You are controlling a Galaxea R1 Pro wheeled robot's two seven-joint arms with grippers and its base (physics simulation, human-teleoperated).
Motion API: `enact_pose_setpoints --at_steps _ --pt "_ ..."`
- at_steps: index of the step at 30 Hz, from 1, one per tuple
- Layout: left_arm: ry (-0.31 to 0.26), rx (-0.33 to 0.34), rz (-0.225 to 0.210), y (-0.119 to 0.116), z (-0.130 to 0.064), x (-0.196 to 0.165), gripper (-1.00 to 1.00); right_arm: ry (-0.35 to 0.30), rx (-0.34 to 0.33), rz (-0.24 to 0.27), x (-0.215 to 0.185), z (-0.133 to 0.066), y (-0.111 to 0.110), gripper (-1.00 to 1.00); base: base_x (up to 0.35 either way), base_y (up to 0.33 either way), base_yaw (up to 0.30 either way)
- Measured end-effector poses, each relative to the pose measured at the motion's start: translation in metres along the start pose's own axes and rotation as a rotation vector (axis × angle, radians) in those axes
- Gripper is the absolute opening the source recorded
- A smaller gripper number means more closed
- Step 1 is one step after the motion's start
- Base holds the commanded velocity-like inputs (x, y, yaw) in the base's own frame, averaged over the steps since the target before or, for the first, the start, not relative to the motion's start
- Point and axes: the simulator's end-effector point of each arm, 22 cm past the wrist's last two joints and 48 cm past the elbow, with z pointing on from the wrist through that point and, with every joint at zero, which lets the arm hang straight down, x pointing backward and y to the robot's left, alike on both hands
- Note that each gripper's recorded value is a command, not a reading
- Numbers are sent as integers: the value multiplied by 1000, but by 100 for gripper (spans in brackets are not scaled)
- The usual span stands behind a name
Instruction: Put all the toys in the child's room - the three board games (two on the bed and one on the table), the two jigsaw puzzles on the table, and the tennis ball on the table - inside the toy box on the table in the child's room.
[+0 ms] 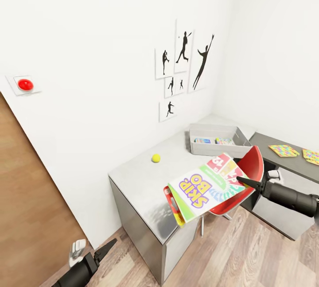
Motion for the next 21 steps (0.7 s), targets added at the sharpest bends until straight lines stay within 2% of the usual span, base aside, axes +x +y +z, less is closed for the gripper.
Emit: enact_pose_setpoints --at_steps 3,21 --pt "-15 13 8 -3 -3 -7 100 1 -3 27 3 2 -3 -100 0 0 0" --pt "-15 13 8 -3 -3 -7 100 1 -4 28 3 2 -3 -100 0 0 0"
